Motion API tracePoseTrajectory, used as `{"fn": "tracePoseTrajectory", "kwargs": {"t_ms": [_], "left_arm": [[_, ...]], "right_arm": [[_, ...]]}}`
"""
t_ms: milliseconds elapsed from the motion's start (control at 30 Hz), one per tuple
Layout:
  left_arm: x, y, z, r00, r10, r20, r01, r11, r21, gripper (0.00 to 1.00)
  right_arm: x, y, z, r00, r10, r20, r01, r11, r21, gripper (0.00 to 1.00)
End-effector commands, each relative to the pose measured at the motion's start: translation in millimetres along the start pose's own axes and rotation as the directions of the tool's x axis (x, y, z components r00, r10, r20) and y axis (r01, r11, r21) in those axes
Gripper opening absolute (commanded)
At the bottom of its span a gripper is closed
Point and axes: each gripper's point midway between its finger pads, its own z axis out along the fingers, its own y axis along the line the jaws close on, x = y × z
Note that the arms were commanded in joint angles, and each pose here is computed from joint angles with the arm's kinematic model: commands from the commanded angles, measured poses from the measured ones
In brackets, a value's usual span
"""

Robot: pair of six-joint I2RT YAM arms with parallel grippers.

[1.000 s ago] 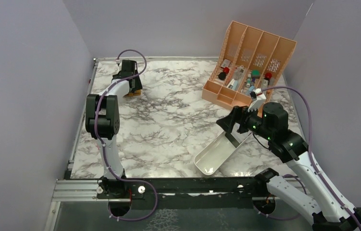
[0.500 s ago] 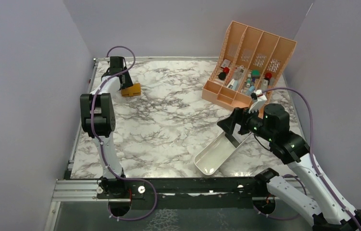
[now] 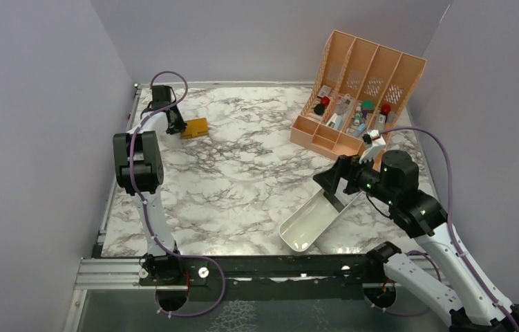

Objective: Put the credit cards into the card holder
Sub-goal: Pick up the card holder from the center of the board.

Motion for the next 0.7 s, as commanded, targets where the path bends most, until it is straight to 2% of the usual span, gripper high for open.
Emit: {"fn": "tracePoseTrajectory", "kwargs": {"t_ms": [0, 33, 67, 300, 400, 667], "left_arm": [[15, -17, -2, 0.997, -0.038, -0.067, 0.044, 0.995, 0.092, 0.08], [14, -21, -6, 0.997, -0.041, -0.065, 0.048, 0.993, 0.104, 0.01], [15, -26, -10, 0.996, -0.048, -0.07, 0.056, 0.991, 0.125, 0.0], [40, -61, -52, 0.992, -0.045, -0.118, 0.073, 0.968, 0.239, 0.0], [53, -83, -75, 0.993, -0.002, -0.121, 0.038, 0.955, 0.294, 0.0], [105, -138, -137, 0.981, 0.124, -0.149, -0.043, 0.89, 0.453, 0.0]], "right_arm": [[3, -7, -2, 1.0, 0.013, -0.011, -0.012, 0.999, 0.035, 1.0], [4, -10, -2, 1.0, 0.021, -0.012, -0.02, 0.999, 0.05, 0.99], [6, -12, 0, 0.999, 0.029, -0.014, -0.028, 0.998, 0.064, 0.99], [-4, -11, 11, 0.999, 0.033, 0.025, -0.034, 0.998, 0.053, 0.95], [-13, -7, 19, 0.998, 0.03, 0.051, -0.031, 0.999, 0.027, 0.93], [-21, -16, 62, 0.992, -0.1, 0.072, 0.099, 0.995, 0.016, 0.88]]}}
